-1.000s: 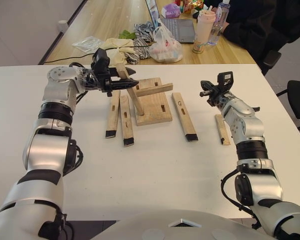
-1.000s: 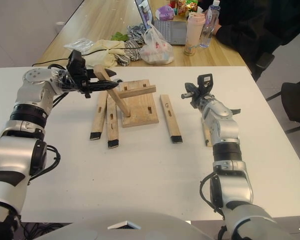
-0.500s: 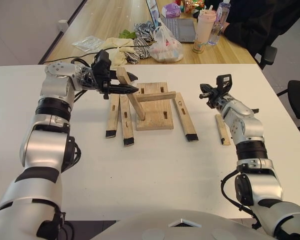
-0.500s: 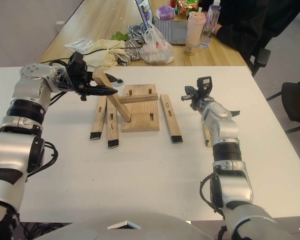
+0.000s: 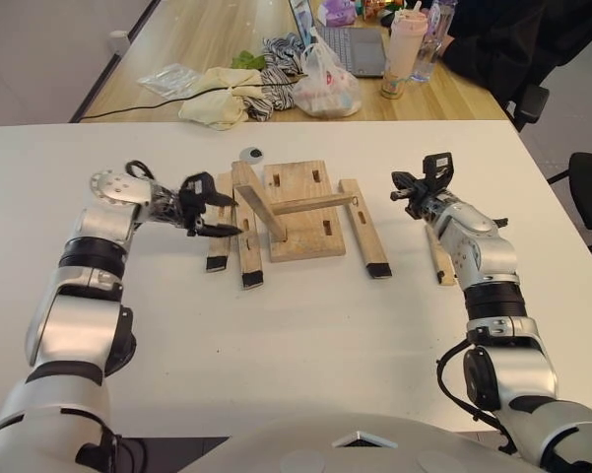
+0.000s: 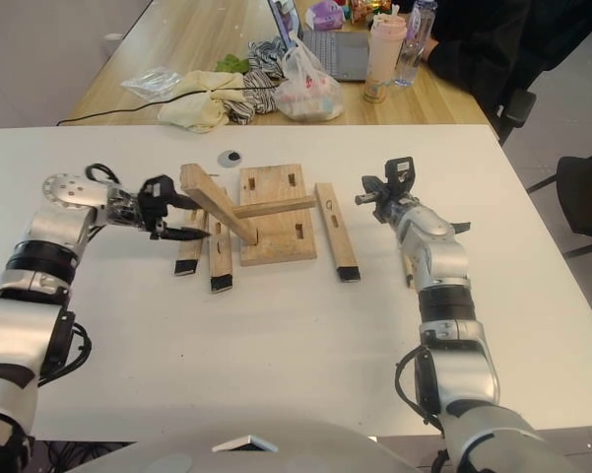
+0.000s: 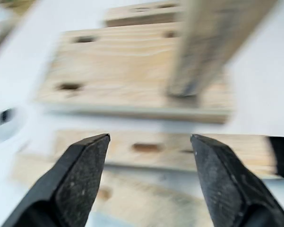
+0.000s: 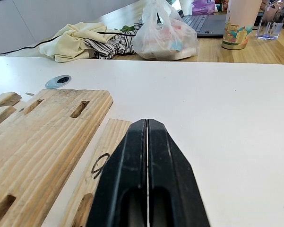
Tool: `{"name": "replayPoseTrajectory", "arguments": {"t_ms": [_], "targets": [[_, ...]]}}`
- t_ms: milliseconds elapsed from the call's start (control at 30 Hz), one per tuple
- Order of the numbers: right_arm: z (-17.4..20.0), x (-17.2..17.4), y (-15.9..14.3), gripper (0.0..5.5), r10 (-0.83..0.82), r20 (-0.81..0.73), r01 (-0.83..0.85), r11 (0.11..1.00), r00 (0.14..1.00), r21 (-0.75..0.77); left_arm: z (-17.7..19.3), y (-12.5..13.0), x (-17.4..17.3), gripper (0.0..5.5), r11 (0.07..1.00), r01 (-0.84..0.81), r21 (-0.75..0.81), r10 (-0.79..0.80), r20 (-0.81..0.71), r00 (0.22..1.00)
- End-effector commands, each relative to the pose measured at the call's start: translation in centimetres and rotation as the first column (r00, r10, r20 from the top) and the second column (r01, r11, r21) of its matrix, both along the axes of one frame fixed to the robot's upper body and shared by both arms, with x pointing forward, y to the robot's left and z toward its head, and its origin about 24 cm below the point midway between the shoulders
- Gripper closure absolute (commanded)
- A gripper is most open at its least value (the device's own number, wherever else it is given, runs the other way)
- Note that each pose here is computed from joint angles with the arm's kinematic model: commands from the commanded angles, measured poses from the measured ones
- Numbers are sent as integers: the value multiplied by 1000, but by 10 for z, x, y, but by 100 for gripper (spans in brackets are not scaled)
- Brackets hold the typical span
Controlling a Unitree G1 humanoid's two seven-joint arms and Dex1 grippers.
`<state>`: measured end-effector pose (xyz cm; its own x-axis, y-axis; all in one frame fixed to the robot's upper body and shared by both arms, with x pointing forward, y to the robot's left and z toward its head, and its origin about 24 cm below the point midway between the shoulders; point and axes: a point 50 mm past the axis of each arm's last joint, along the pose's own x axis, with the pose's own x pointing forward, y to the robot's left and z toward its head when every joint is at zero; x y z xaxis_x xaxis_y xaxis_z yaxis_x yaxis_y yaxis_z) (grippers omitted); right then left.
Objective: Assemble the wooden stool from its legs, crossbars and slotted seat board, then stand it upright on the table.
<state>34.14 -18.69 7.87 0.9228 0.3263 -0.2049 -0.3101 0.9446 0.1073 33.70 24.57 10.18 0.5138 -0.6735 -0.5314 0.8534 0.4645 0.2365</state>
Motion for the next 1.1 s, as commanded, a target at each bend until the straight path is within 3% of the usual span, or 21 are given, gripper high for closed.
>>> {"name": "replayPoseTrajectory", "arguments": {"t_ms": [33, 167, 267, 367, 500, 700, 900, 1100], "targets": [[-7, -7, -8, 550, -81, -14, 81, 997, 997, 13, -19, -12, -18, 238, 891, -404, -207, 403, -46, 914], [-13, -12, -21, 550, -179, -32, 179, 984, 983, 12, -33, -56, -29, 186, 682, -663, -308, 621, -234, 748], [-15, -12, -21, 550, -203, -37, 203, 979, 979, 5, -47, -76, -39, 161, 644, -726, -239, 653, -322, 686], [-17, -10, -16, 550, -195, -37, 195, 981, 980, -2, -60, -81, -49, 161, 622, -768, -155, 684, -369, 629], [-18, -12, -11, 550, -187, -34, 187, 982, 982, -3, -78, -66, -59, 161, 555, -830, -60, 748, -400, 529], [-22, -15, -11, 550, -188, -40, 188, 982, 981, -13, -84, -51, -66, 161, 546, -837, -21, 760, -408, 506], [-24, -17, -8, 550, -196, -35, 195, 980, 980, -23, -104, -40, -80, 245, 632, -758, 162, 745, -400, 535], [-28, -19, -8, 550, -213, -38, 212, 977, 976, -20, -62, -40, -48, 245, 621, -784, -16, 733, -342, 588]]}}
